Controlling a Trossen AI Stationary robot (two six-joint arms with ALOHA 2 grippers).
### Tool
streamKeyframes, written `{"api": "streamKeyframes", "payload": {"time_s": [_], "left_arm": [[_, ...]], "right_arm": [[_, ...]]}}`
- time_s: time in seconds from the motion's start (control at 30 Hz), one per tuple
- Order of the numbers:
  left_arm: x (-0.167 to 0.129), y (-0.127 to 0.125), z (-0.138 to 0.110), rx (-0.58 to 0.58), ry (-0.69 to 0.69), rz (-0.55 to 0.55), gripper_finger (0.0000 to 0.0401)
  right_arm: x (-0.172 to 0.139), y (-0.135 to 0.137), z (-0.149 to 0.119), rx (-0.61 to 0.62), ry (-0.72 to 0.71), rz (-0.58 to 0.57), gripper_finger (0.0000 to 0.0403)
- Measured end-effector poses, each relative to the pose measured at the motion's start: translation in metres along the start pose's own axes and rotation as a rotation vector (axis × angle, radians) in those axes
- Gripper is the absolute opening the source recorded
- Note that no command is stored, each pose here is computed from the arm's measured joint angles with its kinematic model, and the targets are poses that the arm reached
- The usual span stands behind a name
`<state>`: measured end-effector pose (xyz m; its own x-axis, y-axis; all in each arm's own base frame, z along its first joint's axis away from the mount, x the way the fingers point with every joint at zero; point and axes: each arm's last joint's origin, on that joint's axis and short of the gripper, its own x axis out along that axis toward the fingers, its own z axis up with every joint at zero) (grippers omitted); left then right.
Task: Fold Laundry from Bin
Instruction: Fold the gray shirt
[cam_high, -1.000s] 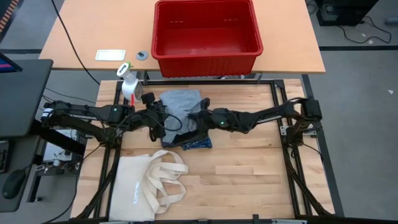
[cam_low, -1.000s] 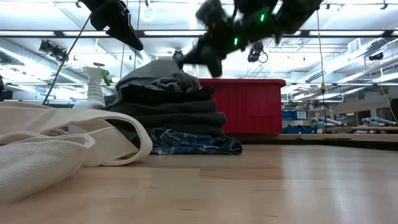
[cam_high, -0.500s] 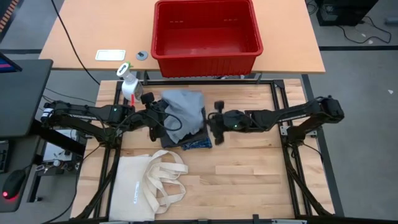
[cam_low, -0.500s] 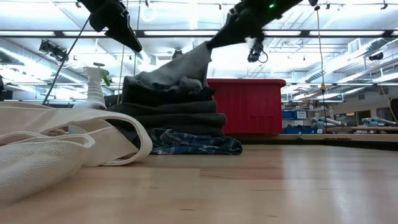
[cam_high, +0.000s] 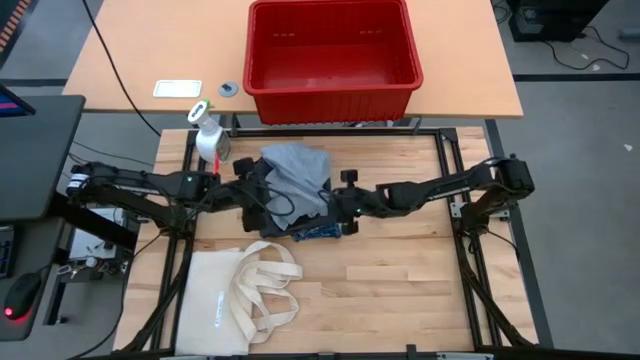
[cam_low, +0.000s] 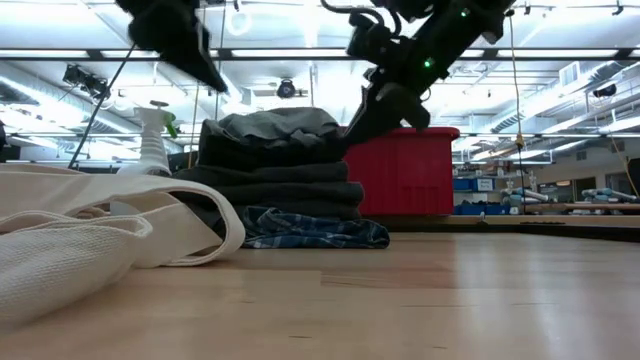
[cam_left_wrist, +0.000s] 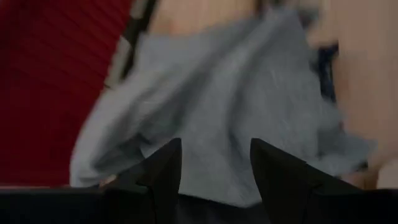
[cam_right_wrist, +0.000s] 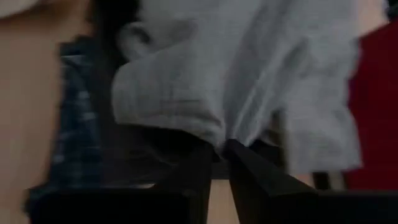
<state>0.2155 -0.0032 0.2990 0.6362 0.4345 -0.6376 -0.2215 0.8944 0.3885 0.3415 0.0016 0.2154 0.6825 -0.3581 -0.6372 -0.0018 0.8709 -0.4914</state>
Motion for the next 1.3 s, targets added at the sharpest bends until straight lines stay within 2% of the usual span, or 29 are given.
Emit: {"api": "streamKeyframes", "payload": {"time_s": [0.07,0.2,0.4,0.6,0.7,0.8,0.83,0.9,0.97,1.13,1.23,1.3], "left_arm": [[0.01,-0.004,-0.008,0.015,0.041,-0.002,0.0194],[0.027,-0.006,-0.021,0.072,0.107,0.017,0.0194],[0.04,0.005,-0.024,0.084,0.156,0.134,0.0194],[0.067,0.019,-0.023,0.123,0.19,0.106,0.0191],[0.079,0.02,-0.025,0.186,0.191,-0.031,0.016],[0.084,0.015,-0.025,0.213,0.184,-0.092,0.0078],[0.083,0.014,-0.025,0.221,0.19,-0.093,0.0042],[0.075,0.011,-0.021,0.212,0.167,-0.094,0.0015],[0.062,0.007,-0.016,0.228,0.128,-0.111,0.0013],[0.011,-0.006,0.004,0.268,-0.083,-0.167,0.0005],[-0.016,-0.009,0.009,0.252,-0.215,-0.195,0.0004],[-0.024,-0.011,0.01,0.211,-0.248,-0.243,0.0004]], "right_arm": [[-0.005,-0.004,0.001,0.004,-0.003,-0.039,0.0069],[-0.022,-0.013,0.007,0.027,-0.058,-0.046,0.0093],[-0.033,-0.019,0.013,0.036,-0.136,-0.013,0.0112],[-0.032,-0.017,0.014,0.032,-0.161,0.057,0.0113],[-0.032,-0.016,0.014,0.047,-0.166,0.072,0.0113],[-0.032,-0.016,0.012,0.052,-0.146,0.06,0.0113],[-0.032,-0.016,0.012,0.05,-0.138,0.056,0.0113],[-0.032,-0.015,0.01,0.044,-0.116,0.039,0.0113],[-0.032,-0.016,0.01,0.043,-0.105,0.007,0.0113],[-0.032,-0.017,0.01,0.038,-0.088,-0.036,0.0113],[-0.033,-0.018,0.011,0.036,-0.108,-0.04,0.0113],[-0.033,-0.019,0.012,0.037,-0.117,-0.042,0.0113]]}}
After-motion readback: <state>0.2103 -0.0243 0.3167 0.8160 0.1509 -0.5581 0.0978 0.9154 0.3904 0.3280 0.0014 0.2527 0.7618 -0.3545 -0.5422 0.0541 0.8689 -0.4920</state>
